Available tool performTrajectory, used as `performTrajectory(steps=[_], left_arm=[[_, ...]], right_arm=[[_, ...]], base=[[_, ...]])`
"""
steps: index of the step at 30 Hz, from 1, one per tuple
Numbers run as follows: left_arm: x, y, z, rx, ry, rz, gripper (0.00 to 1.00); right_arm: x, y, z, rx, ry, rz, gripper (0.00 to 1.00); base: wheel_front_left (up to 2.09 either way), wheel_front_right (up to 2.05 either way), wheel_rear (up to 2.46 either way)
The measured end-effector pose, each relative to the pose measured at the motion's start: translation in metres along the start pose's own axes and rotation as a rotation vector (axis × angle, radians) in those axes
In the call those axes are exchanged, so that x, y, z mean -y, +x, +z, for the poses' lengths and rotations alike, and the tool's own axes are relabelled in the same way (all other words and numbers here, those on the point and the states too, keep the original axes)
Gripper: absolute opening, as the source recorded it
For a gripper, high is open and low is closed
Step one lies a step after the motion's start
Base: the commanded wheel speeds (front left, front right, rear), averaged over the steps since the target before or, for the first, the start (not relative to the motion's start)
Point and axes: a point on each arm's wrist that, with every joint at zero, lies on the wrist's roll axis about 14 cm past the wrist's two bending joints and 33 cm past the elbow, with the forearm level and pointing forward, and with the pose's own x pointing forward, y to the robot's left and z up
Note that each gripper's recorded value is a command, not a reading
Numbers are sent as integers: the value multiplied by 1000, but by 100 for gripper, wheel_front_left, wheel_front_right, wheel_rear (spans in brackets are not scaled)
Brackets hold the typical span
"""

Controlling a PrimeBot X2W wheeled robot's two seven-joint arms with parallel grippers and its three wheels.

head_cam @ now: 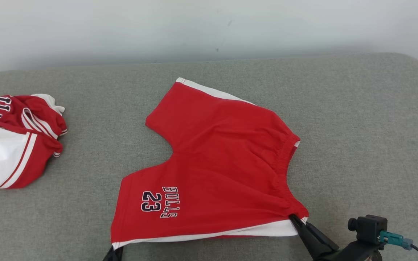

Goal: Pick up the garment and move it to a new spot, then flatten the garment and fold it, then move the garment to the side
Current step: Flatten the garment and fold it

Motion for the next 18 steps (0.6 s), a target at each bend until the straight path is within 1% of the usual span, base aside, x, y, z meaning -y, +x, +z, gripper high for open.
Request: performTrajectory(steps=[3, 6, 7, 11, 14, 18], left_arm=[[0, 4, 4, 12, 19, -17, 0], [-1, 15, 16, 48, 61, -42, 0], [0, 25, 29, 85, 104, -75, 0], [6, 51, 61, 154, 181, -155, 0], [11, 74, 83, 183, 245, -217, 0], [19, 105, 108, 201, 322, -281, 0]], right_arm=[[-6, 3, 5, 19, 11, 18, 0], [-12, 6, 14, 53, 21, 33, 0], [-14, 8, 24, 86, 26, 37, 0], [-16, 15, 44, 145, 40, 44, 0], [-17, 22, 58, 184, 46, 50, 0], [-7, 33, 76, 240, 44, 22, 0]], base=[[0, 0, 0], [0, 0, 0], [0, 0, 0], [0, 0, 0], [0, 0, 0], [0, 0, 0]])
